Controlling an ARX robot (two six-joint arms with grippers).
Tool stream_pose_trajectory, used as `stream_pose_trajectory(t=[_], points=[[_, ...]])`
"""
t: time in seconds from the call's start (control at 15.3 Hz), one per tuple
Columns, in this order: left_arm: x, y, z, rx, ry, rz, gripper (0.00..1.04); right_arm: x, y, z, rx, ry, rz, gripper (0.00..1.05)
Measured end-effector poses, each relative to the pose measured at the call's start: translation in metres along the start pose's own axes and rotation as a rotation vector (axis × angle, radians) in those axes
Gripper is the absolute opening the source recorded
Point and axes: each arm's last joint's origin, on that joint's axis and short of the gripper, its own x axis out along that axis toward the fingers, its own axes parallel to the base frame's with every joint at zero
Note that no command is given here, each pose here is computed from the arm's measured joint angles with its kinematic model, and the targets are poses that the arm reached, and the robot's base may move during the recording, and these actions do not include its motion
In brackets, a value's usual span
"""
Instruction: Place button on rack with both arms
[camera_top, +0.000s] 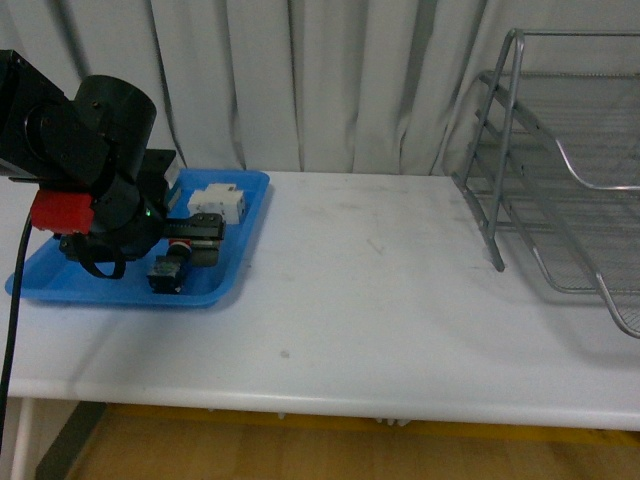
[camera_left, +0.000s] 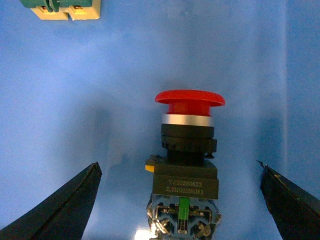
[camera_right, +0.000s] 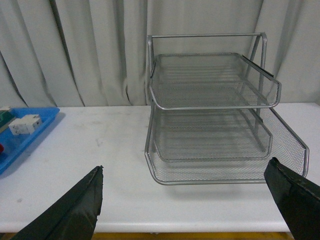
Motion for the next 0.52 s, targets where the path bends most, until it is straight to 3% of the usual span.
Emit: stream_pose_trajectory(t=[0.26, 0.52], points=[[0.014, -0.001, -0.005, 0.003, 0.024, 0.016, 0.96, 0.000, 0.000, 0.000, 0.000, 0.000, 0.000, 0.98], [0.016, -0.003, -0.002, 0.004, 0.013, 0.016, 0.53, 0.000, 0.000, 0.000, 0.000, 0.000, 0.000, 0.98]])
